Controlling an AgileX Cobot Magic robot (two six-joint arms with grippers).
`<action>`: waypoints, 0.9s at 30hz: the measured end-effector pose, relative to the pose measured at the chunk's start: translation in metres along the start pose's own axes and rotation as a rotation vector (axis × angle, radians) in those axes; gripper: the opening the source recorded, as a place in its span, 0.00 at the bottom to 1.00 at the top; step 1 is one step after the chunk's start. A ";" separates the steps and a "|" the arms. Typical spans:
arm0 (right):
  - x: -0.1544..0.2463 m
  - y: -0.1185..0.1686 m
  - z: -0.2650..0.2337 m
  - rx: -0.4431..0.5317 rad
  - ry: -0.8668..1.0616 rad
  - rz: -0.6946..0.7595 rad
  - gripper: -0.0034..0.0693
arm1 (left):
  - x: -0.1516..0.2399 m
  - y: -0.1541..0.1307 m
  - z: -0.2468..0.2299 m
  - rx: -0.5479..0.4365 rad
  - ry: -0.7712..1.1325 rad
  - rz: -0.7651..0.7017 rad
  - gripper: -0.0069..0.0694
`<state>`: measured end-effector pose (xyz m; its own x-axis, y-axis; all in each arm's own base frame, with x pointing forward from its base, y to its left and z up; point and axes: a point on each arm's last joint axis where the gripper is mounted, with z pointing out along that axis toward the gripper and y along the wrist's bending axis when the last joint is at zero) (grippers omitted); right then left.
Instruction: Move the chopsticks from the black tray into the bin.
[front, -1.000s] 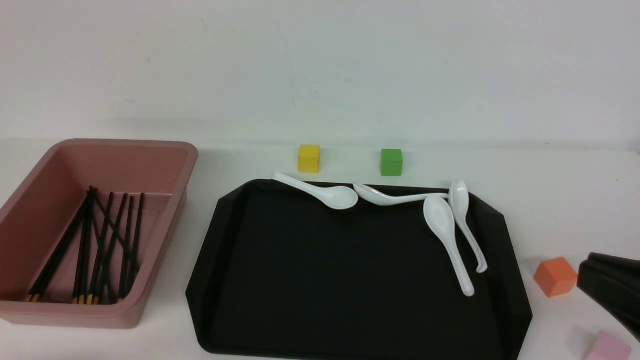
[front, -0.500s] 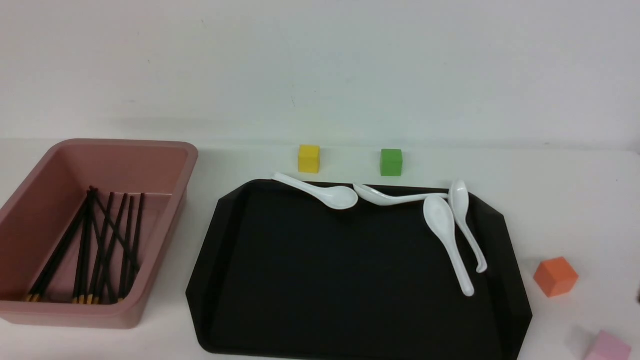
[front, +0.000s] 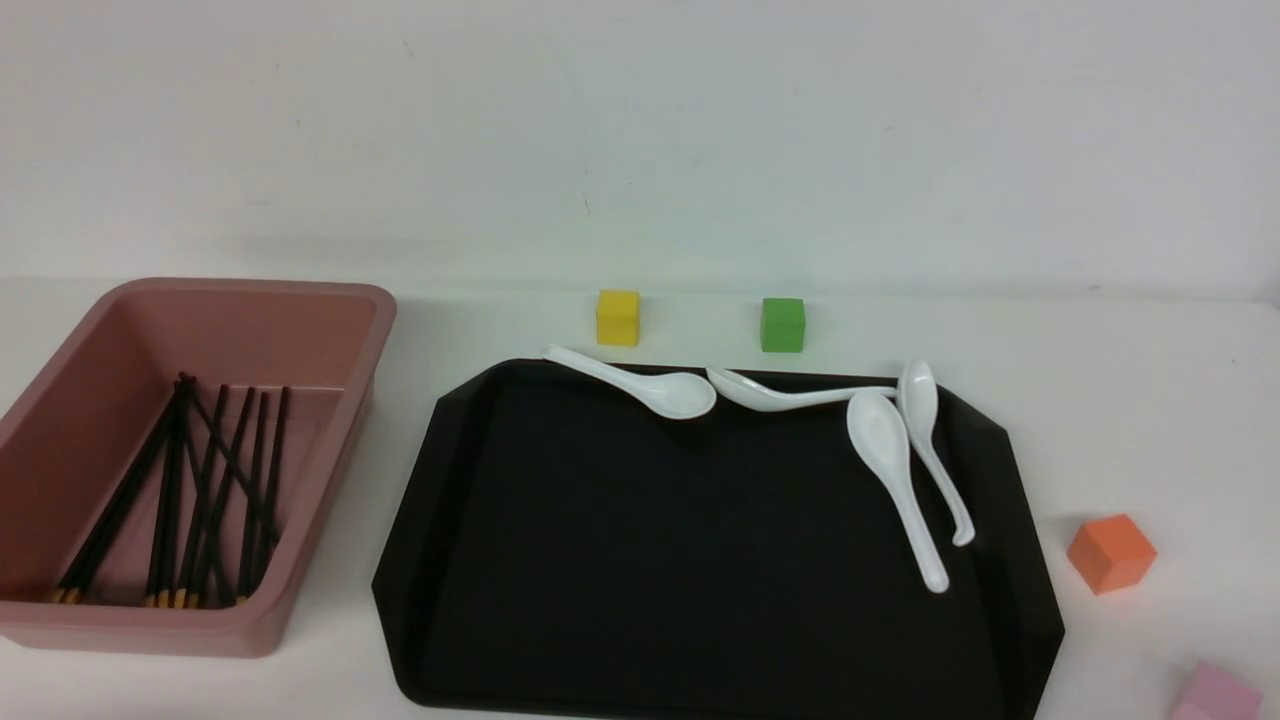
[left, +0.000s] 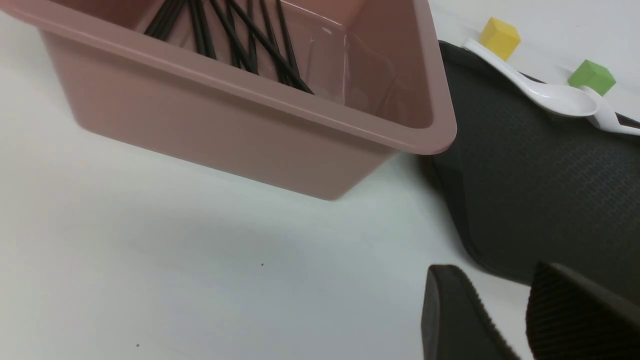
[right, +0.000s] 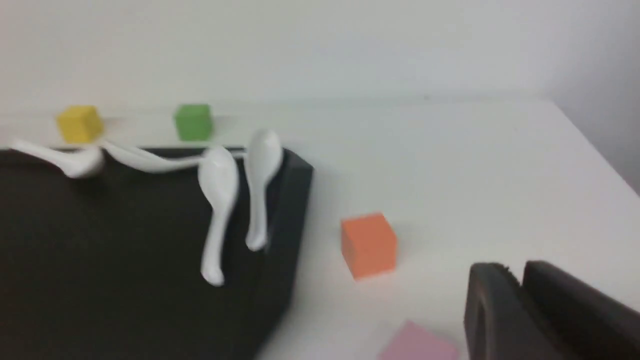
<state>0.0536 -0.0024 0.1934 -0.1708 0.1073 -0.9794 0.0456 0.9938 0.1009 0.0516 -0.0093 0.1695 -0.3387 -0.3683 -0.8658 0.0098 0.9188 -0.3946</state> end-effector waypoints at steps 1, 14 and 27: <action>0.006 -0.001 0.001 0.006 0.016 0.000 0.19 | 0.000 0.000 0.000 0.000 0.000 0.000 0.40; 0.018 -0.003 0.003 0.024 0.104 0.005 0.21 | 0.000 0.000 0.000 0.000 0.000 0.000 0.40; 0.018 -0.003 0.003 0.022 0.105 0.004 0.23 | 0.000 0.000 0.000 0.000 0.000 0.000 0.40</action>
<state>0.0528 -0.0032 0.1749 -0.2729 0.1149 -0.9551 0.0684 0.9926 0.0999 0.0516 -0.0093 0.1695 -0.3387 -0.3683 -0.8658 0.0098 0.9188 -0.3946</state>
